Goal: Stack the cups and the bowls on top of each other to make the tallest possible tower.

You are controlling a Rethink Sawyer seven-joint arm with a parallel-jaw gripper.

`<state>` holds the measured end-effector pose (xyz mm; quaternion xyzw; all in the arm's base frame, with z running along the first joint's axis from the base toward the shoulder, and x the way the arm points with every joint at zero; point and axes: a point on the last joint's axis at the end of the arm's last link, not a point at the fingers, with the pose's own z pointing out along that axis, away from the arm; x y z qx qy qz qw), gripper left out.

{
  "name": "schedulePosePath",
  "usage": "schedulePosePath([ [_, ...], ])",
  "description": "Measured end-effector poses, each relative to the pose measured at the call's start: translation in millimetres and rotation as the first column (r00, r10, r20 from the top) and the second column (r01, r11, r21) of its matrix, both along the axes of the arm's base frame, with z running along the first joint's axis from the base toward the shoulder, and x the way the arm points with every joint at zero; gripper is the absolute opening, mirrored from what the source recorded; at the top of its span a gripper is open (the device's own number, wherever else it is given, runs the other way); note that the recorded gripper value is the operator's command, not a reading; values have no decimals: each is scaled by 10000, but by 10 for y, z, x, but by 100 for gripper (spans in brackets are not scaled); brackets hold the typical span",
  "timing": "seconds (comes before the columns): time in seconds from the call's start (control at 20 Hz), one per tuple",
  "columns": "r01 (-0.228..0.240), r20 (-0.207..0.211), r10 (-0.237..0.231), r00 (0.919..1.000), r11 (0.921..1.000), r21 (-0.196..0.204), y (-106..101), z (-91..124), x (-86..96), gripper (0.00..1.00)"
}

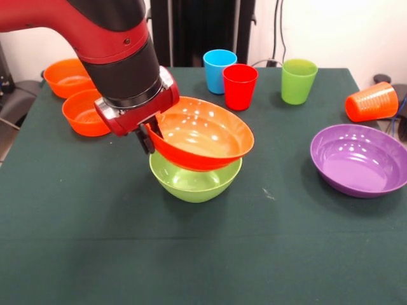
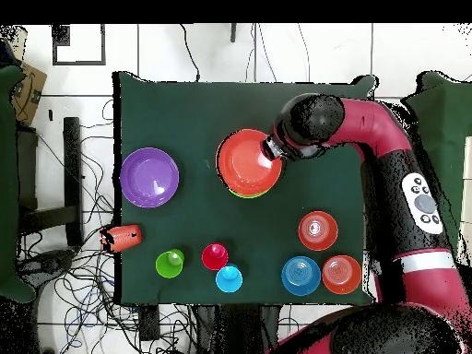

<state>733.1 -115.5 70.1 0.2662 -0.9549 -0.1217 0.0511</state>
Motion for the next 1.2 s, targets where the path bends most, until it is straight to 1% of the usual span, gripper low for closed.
schedulePosePath([
  [0.4, -44, -212, 46, 9998, 9999, 107, -31, -25, -134, 0],
  [0.65, 34, -232, -30, 9997, 9998, 202, -79, -35, -159, 0],
  [0.9, 220, -194, -211, 9996, 9986, 486, -133, -20, -155, 0],
  [0.95, 299, -193, -287, 9994, 9975, 634, -145, -26, -153, 0],
  [1.1, 405, -218, -387, 9990, 9955, 862, -148, -47, -153, 0],
  [1.2, 507, -251, -483, 9985, 9926, 1105, -143, -67, -154, 0],
])
